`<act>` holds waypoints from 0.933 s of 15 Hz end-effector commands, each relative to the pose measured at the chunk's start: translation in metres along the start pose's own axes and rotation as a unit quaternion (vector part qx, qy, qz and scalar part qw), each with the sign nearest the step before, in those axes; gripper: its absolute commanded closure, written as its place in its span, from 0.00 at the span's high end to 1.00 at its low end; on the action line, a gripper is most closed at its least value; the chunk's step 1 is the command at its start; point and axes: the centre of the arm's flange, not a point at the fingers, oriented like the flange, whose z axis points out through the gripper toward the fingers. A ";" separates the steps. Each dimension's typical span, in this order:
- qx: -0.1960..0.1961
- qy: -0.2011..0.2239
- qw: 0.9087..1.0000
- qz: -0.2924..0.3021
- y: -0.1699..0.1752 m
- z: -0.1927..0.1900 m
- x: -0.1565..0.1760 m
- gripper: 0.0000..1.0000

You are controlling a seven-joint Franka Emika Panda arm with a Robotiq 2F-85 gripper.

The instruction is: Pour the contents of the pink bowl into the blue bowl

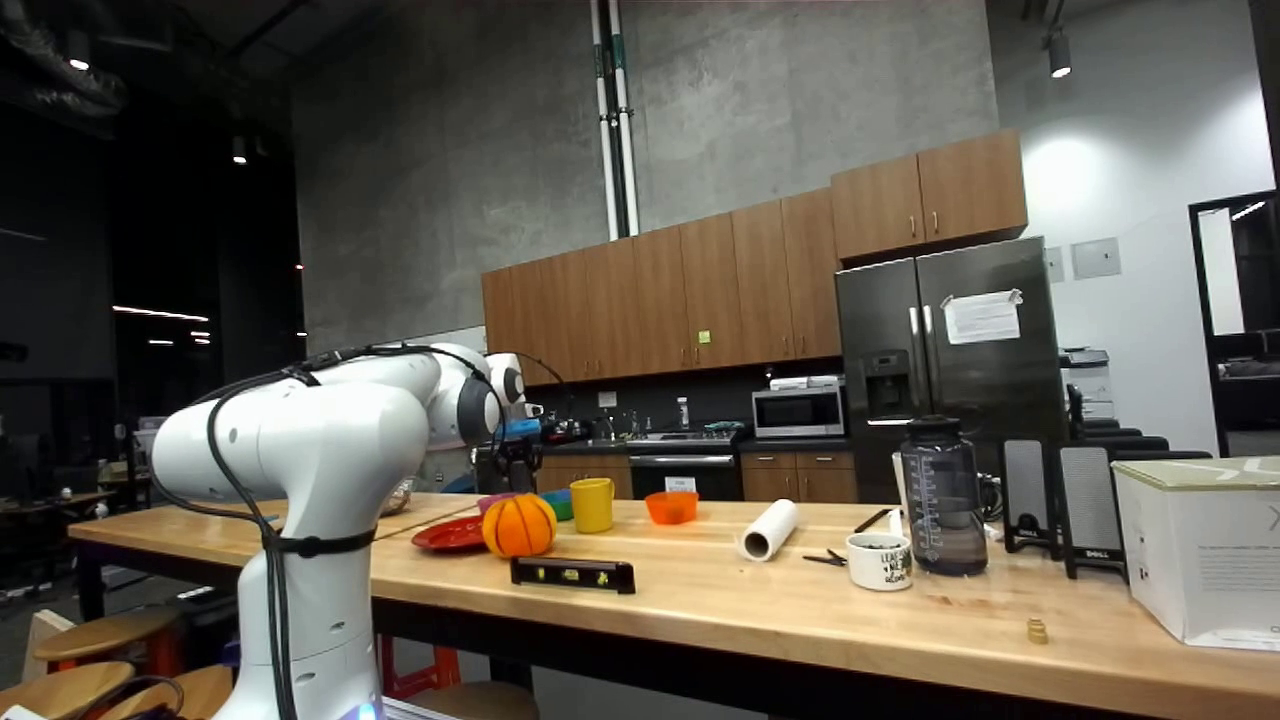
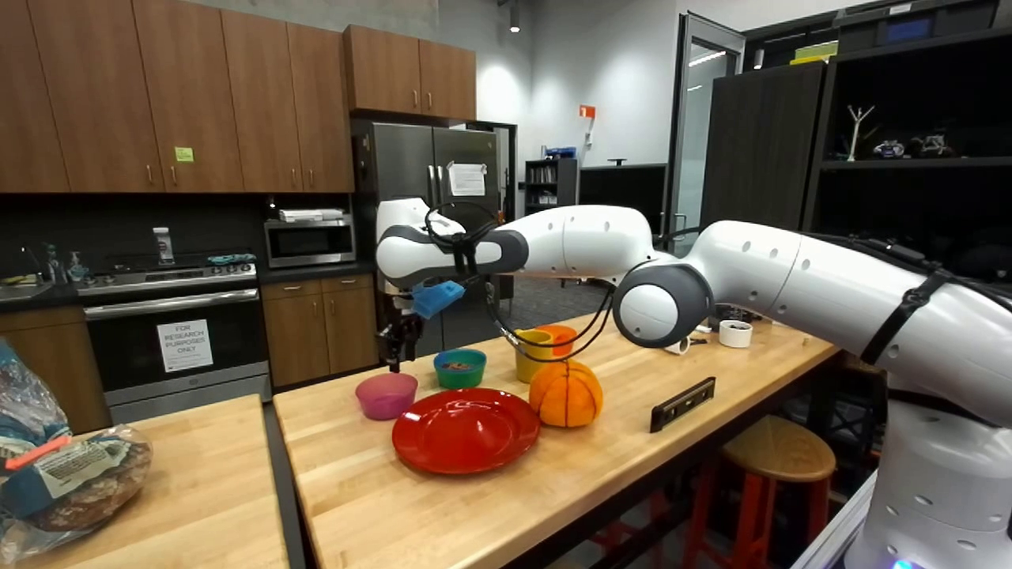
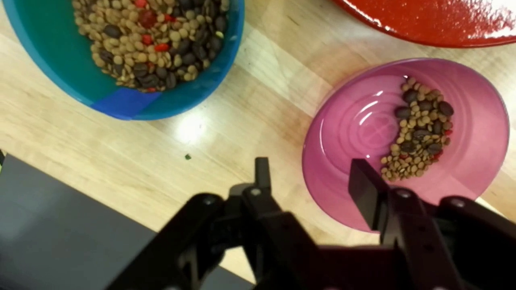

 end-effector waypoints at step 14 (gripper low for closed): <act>0.000 0.076 0.996 -0.038 0.005 -0.128 -0.016 1.00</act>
